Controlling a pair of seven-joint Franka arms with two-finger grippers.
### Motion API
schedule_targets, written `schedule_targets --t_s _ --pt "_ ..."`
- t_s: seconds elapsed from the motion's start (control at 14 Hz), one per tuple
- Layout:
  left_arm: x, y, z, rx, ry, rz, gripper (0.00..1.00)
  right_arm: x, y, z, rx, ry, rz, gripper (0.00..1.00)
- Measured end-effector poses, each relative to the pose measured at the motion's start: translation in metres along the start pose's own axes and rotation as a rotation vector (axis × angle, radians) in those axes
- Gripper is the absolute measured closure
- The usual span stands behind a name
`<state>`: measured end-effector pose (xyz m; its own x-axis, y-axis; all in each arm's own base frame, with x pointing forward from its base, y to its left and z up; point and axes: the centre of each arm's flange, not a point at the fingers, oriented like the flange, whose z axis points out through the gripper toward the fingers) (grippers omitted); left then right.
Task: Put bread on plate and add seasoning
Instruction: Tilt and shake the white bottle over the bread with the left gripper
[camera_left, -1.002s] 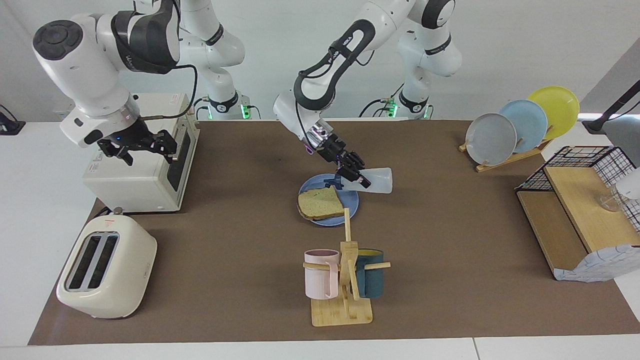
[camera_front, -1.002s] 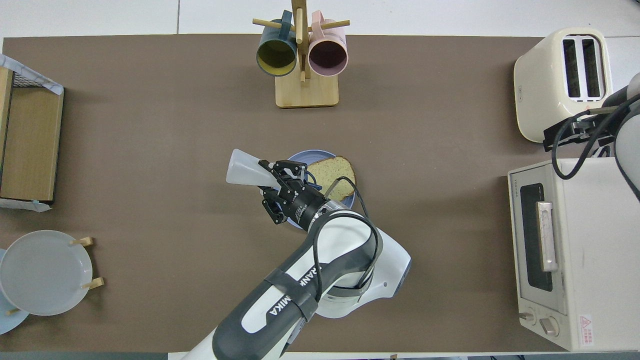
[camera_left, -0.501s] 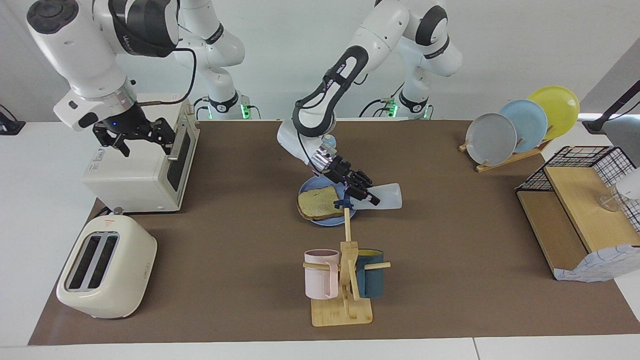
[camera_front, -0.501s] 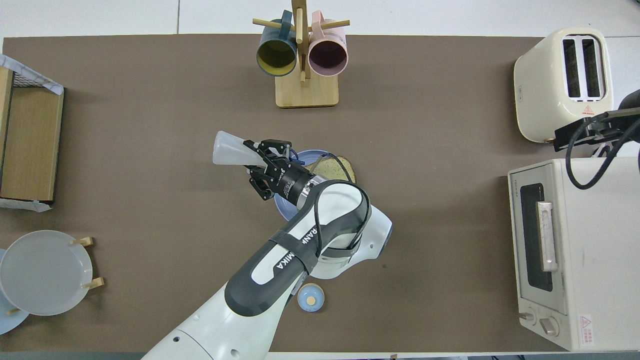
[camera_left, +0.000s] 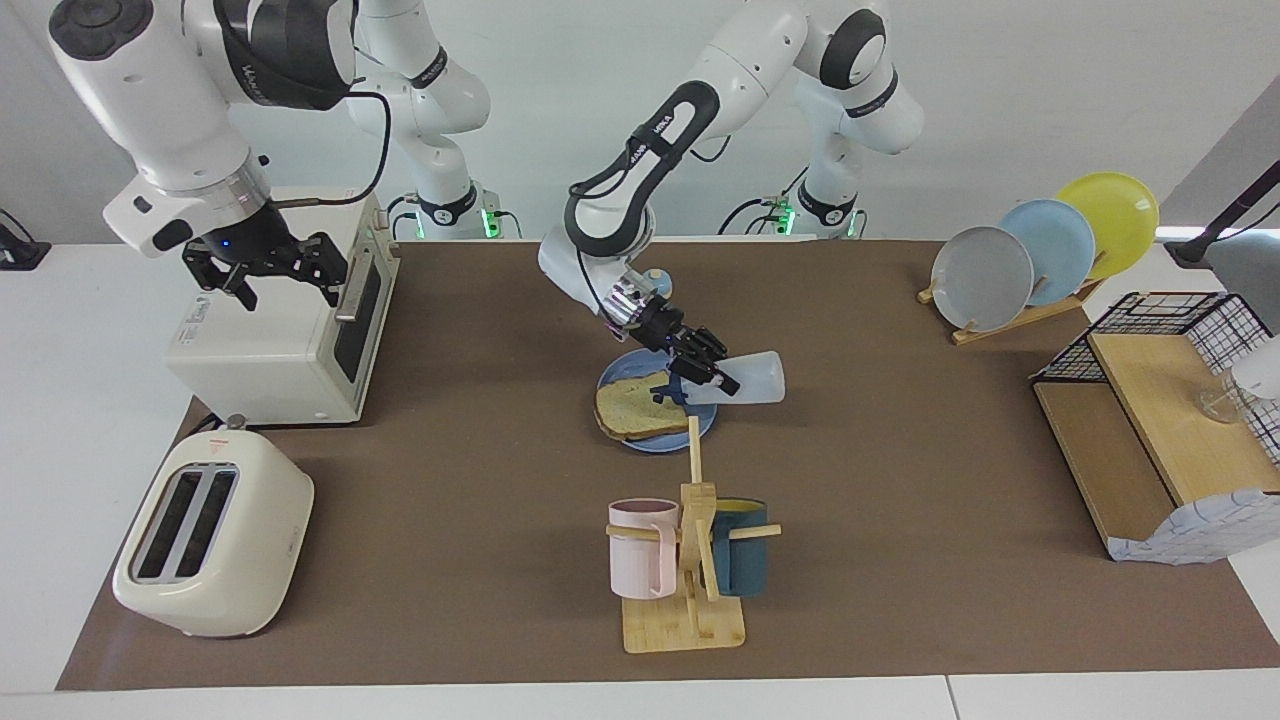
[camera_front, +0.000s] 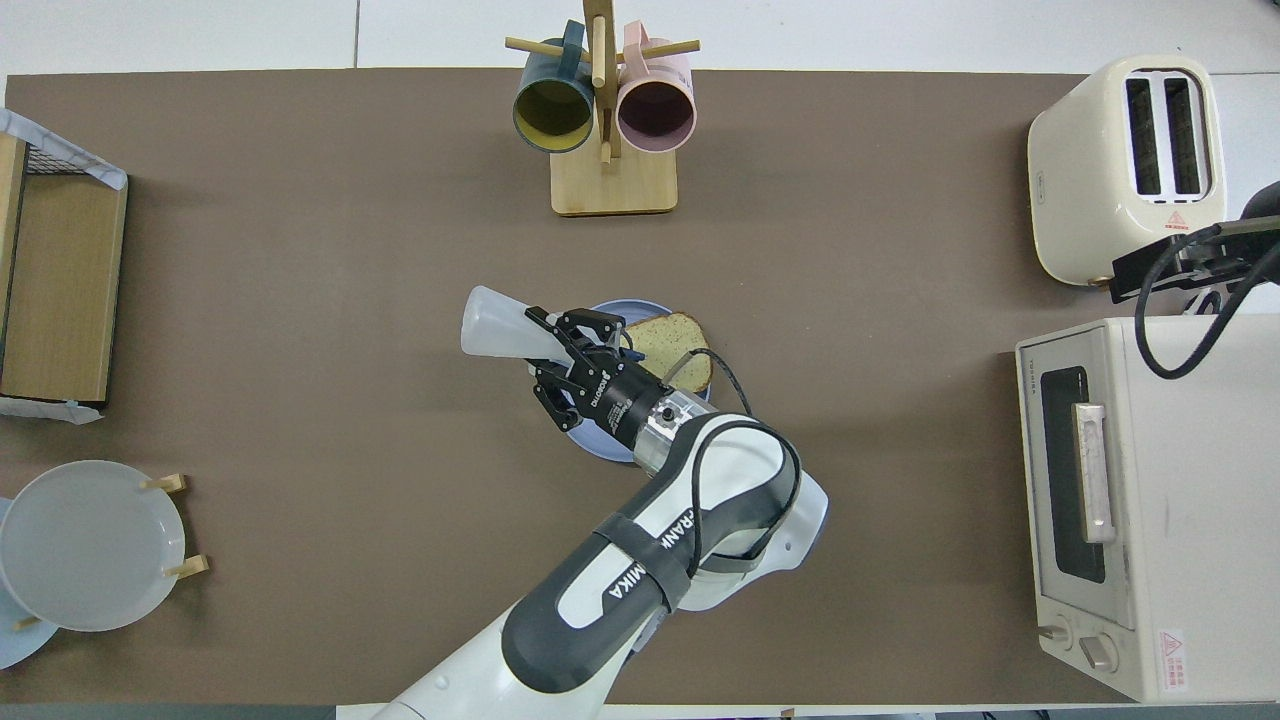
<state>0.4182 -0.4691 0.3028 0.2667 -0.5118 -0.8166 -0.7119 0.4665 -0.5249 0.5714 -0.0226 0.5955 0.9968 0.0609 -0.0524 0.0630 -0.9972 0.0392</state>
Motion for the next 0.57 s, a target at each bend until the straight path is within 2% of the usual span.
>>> schedule_targets --t_s 0.21,0.57 --pt "-0.001 0.0 0.003 -0.004 -0.009 -0.001 0.58 0.0 0.0 0.0 0.0 0.0 0.0 0.0" --pt "-0.007 -0.012 0.078 -0.087 -0.05 -0.023 0.58 0.0 0.0 0.0 0.0 0.0 0.0 0.0"
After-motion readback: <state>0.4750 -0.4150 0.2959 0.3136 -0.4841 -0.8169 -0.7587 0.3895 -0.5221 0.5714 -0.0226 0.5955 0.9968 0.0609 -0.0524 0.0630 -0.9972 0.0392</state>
